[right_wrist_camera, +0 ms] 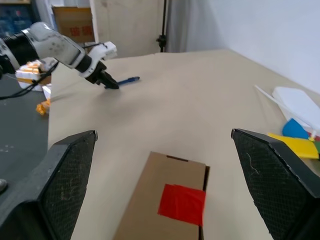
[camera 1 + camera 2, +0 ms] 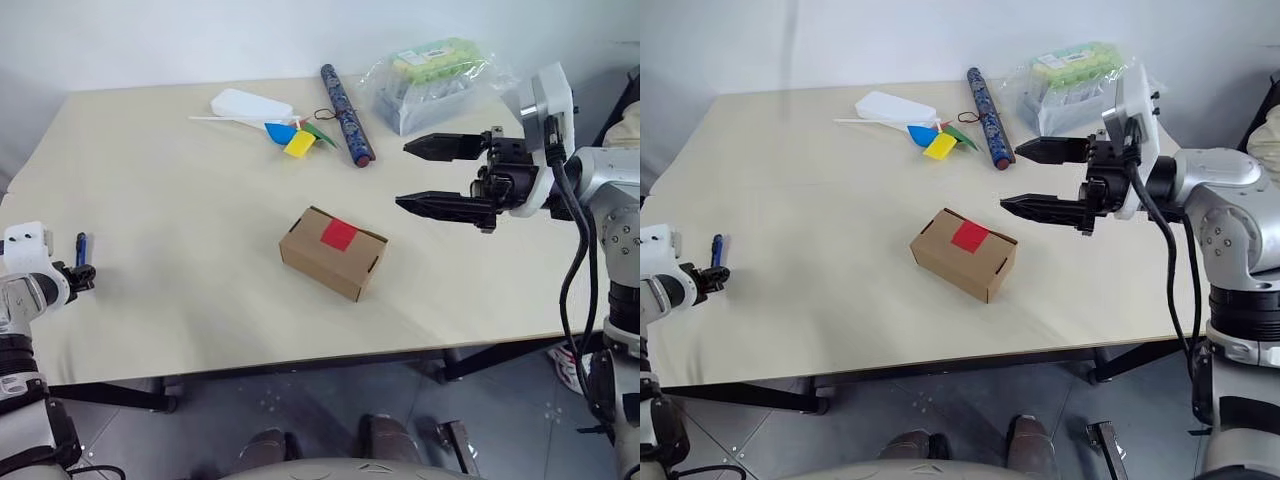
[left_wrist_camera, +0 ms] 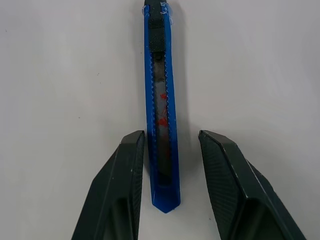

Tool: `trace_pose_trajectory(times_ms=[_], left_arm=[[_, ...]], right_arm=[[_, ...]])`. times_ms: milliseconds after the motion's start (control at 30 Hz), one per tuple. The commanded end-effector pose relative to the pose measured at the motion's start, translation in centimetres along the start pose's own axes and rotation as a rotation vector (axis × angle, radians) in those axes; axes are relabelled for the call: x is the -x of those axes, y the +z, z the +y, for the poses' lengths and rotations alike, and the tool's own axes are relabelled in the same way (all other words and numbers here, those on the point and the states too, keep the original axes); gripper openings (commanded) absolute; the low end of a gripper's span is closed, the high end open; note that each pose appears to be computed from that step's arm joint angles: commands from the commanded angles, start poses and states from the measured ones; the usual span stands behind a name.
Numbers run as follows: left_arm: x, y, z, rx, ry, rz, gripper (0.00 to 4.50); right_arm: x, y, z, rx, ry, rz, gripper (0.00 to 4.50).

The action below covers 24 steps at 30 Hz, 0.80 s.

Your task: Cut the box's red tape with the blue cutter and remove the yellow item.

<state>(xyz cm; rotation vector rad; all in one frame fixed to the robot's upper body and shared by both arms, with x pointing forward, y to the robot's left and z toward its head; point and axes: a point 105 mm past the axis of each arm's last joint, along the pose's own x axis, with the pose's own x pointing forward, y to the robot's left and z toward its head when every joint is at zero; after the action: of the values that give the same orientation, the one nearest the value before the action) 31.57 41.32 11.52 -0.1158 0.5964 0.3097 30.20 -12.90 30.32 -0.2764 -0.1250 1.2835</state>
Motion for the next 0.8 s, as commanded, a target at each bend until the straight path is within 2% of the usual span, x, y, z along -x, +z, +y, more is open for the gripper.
trace_pose_trajectory(times_ms=[33,167,200,467,567,800], left_arm=[[-0.5,-4.9,1.3,0.033,0.066,0.183,1.46],[-0.5,-4.8,1.1,0.028,0.059,0.176,0.51],[-0.4,-4.6,1.0,0.028,0.054,0.172,0.39],[0.2,-4.0,0.0,-0.039,-0.003,0.147,0.39],[1.4,-3.2,-4.3,-0.228,-0.206,0.127,0.39],[4.5,-3.1,-10.5,-0.56,-0.527,0.069,0.39]], right_arm=[[0.3,1.6,0.1,0.076,-0.001,-0.014,4.5],[0.3,1.5,0.1,0.078,-0.004,-0.013,4.5],[0.4,1.5,0.1,0.079,-0.006,-0.012,4.5],[0.6,1.7,0.0,0.088,-0.019,-0.008,4.5],[0.9,1.7,0.1,0.097,-0.028,-0.008,4.5],[1.3,1.5,0.5,0.103,-0.045,-0.004,4.5]])
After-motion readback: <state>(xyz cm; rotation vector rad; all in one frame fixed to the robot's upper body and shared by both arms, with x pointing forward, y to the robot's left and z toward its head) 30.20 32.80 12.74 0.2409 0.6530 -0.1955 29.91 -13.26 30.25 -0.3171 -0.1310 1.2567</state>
